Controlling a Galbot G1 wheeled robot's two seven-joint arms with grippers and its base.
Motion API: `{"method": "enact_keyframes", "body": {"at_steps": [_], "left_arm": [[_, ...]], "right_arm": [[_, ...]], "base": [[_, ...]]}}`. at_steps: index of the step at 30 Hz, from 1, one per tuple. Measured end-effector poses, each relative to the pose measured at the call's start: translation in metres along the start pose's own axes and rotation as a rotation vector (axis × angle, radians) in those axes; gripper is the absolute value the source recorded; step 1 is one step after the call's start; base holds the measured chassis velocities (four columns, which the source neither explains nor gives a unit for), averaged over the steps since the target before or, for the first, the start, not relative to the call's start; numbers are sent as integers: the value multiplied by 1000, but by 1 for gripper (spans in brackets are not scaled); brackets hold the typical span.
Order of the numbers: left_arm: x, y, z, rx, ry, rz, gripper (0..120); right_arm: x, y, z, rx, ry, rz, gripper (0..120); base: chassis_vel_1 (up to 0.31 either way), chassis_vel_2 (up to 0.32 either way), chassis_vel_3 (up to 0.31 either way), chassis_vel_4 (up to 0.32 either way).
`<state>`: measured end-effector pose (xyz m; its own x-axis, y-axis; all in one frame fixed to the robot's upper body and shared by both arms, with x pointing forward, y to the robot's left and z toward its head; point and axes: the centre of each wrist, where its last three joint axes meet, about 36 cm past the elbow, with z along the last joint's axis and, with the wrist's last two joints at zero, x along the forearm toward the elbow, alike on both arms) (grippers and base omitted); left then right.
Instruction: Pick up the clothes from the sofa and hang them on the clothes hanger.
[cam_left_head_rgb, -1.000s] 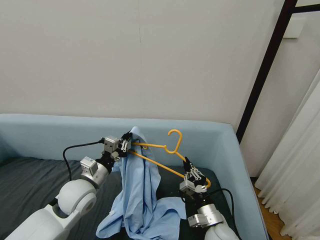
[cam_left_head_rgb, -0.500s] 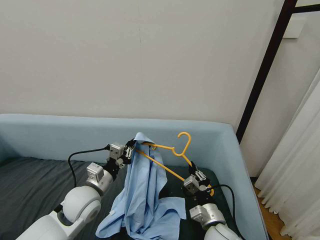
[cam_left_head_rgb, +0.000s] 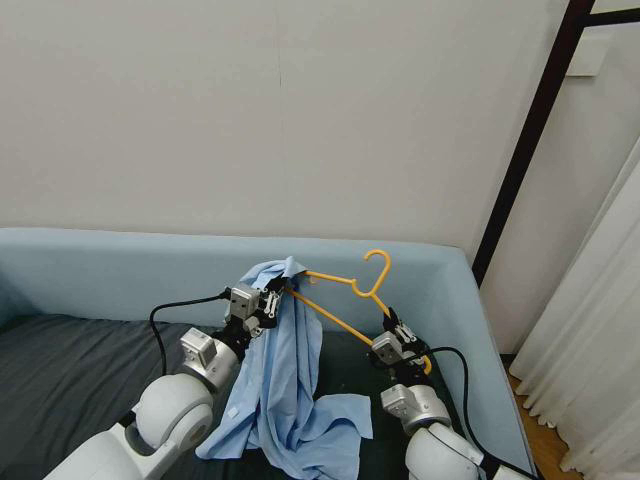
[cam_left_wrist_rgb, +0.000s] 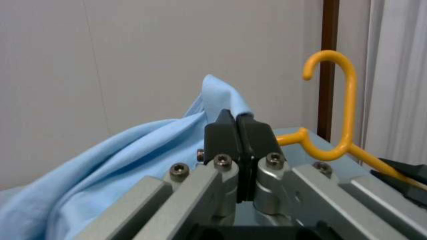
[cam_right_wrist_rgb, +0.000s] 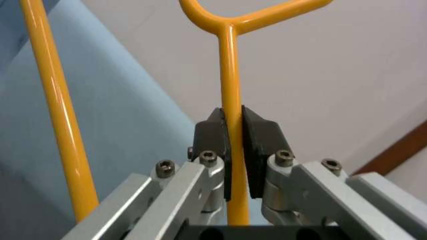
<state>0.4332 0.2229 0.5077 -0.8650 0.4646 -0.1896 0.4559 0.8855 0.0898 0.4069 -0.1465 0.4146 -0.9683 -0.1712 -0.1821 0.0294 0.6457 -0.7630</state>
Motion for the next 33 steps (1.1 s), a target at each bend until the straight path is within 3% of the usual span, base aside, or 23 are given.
{"method": "enact_keyframes", "body": {"at_steps": [6, 12, 23, 26, 33], "left_arm": [[-17, -2, -1, 12, -23, -1, 0], [-26, 11, -10, -19, -23, -40, 0], [-22, 12, 1, -68, 38, -112, 0], [-35, -6, -11, -5, -20, -80, 0], [-54, -13, -23, 36, -88, -67, 0]], "right_arm": [[-16, 12, 24, 117, -124, 48, 5], [-29, 8, 49, 190, -214, 89, 5], [-56, -20, 20, 104, -175, 182, 5], [-54, -4, 22, 123, -80, 138, 5], [-51, 14, 24, 129, -99, 113, 5]], "base": [[0, 0, 0, 0], [0, 0, 0, 0], [0, 0, 0, 0], [0, 0, 0, 0], [0, 0, 0, 0]]}}
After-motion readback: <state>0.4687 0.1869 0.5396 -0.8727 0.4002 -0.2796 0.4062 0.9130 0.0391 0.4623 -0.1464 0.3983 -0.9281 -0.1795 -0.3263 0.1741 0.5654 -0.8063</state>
